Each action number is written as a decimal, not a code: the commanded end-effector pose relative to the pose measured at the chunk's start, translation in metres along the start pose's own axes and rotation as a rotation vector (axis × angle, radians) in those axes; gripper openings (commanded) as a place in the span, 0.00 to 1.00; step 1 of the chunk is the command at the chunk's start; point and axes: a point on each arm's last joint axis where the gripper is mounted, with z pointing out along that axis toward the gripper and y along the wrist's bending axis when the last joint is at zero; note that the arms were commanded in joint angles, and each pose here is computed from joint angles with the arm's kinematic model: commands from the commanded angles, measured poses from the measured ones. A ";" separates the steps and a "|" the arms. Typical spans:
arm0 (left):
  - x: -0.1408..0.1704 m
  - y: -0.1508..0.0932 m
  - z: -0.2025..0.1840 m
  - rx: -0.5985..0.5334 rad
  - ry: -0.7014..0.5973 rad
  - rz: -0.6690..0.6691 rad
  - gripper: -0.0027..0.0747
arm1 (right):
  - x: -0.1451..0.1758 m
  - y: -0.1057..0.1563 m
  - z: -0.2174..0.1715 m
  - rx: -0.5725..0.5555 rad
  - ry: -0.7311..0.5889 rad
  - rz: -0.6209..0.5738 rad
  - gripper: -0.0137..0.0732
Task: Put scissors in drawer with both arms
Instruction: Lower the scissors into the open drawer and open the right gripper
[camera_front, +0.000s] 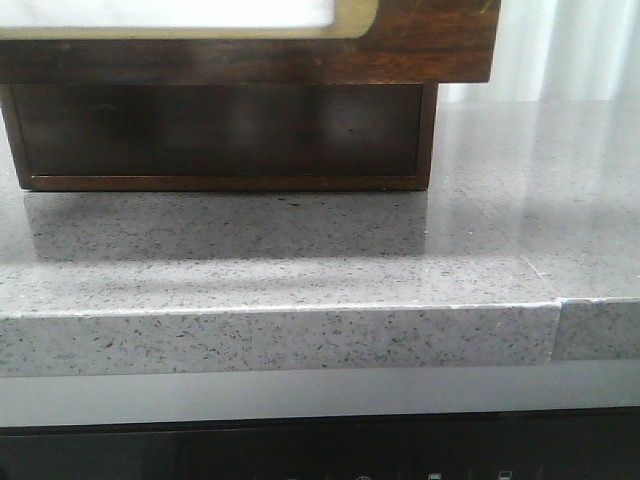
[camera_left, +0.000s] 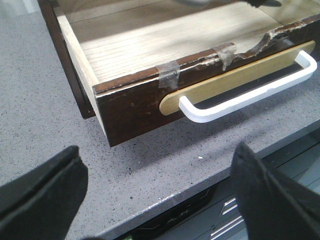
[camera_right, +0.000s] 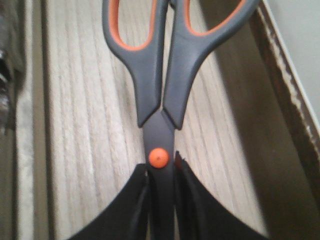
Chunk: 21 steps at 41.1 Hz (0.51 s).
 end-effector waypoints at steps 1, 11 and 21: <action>-0.013 0.000 -0.005 0.001 -0.097 -0.006 0.76 | -0.010 -0.005 -0.016 0.082 -0.032 -0.002 0.27; -0.013 0.000 -0.005 0.001 -0.097 -0.006 0.76 | -0.003 -0.007 -0.008 0.073 0.025 0.003 0.45; -0.013 0.000 -0.005 0.001 -0.097 -0.006 0.76 | -0.003 -0.007 -0.009 0.073 0.025 0.010 0.57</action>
